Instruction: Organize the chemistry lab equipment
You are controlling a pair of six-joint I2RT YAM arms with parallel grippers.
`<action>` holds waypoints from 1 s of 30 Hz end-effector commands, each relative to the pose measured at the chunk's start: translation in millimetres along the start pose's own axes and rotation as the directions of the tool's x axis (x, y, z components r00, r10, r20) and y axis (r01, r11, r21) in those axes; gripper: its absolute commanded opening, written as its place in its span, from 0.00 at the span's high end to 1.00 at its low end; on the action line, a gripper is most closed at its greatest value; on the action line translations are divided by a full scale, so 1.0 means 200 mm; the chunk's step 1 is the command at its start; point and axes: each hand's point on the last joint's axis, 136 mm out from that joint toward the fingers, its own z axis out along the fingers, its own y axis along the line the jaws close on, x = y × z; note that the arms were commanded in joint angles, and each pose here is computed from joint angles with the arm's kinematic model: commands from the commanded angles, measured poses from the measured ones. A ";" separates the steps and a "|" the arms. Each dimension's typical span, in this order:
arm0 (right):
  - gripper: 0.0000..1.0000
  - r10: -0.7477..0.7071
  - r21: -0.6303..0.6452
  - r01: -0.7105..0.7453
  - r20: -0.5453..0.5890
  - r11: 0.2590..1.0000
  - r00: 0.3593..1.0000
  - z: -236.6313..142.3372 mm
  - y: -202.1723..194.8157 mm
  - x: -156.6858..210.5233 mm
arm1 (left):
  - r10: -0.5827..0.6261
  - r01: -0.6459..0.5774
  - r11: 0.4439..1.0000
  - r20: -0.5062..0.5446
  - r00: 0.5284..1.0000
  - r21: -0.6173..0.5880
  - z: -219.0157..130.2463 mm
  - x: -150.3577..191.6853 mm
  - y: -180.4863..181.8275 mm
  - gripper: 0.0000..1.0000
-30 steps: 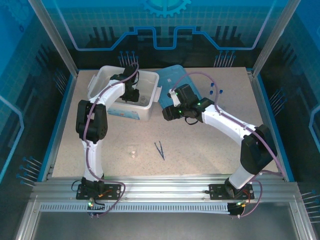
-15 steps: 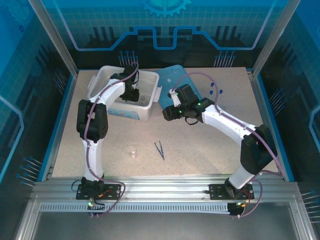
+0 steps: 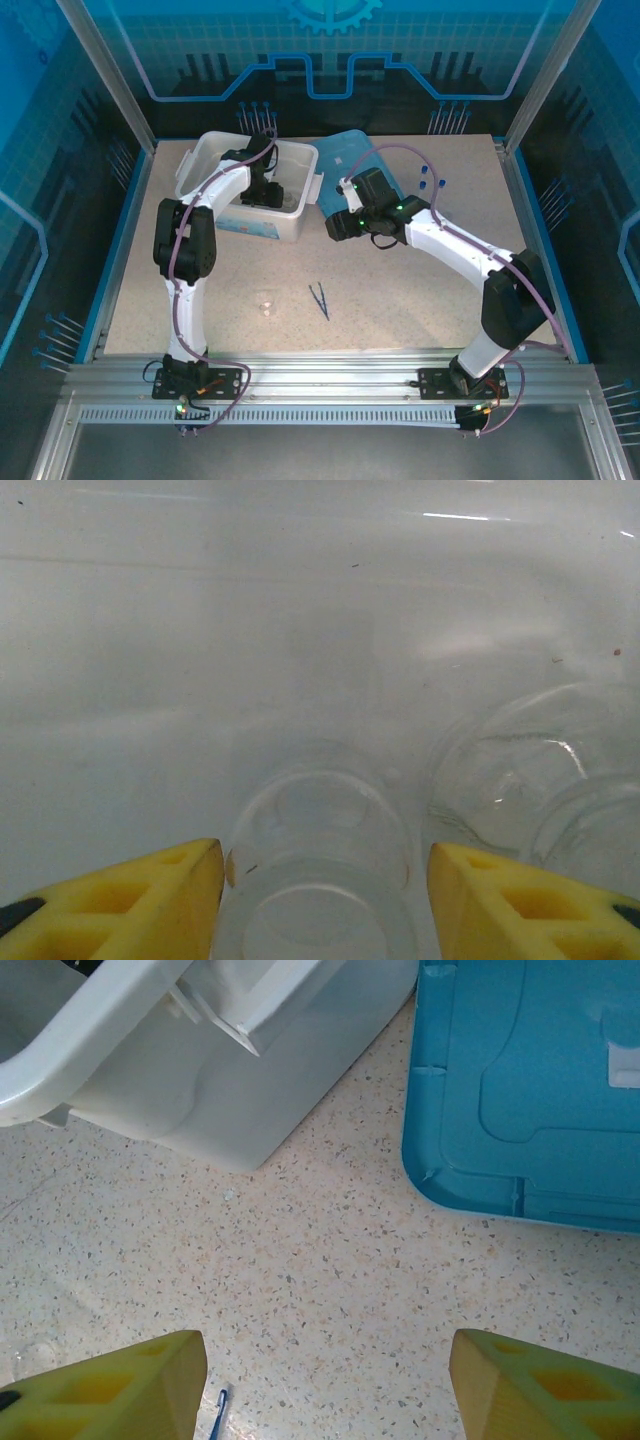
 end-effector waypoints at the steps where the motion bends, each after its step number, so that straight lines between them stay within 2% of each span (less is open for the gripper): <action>1: 0.33 0.013 -0.012 -0.013 0.033 1.000 0.999 -0.05 0.00 -0.03 | -0.029 0.029 0.999 0.007 1.000 0.024 -0.10 0.00 0.00 0.40; 10: 0.33 0.013 -0.018 -0.012 0.041 1.000 0.999 -0.07 0.01 -0.05 | -0.051 0.053 0.999 0.123 0.991 -0.008 -0.36 -0.09 0.04 0.33; 12: 0.33 0.011 -0.020 -0.010 0.043 1.000 0.999 -0.08 0.01 -0.05 | -0.052 0.054 0.998 0.146 0.988 -0.011 -0.44 -0.10 0.05 0.28; 17: 0.32 0.008 -0.018 -0.007 0.053 1.000 0.999 -0.10 0.01 -0.06 | -0.061 0.062 0.998 0.181 0.982 0.000 -0.61 -0.09 0.04 0.27; 23: 0.32 -0.001 -0.035 0.003 0.052 0.999 0.999 -0.11 0.04 -0.06 | -0.034 0.042 0.999 0.231 0.972 -0.033 -0.81 0.09 0.00 0.28; 30: 0.32 -0.054 -0.057 0.056 0.048 0.997 0.997 -0.10 0.11 -0.04 | -0.001 0.013 0.999 0.248 0.969 -0.047 -0.92 0.47 -0.10 0.31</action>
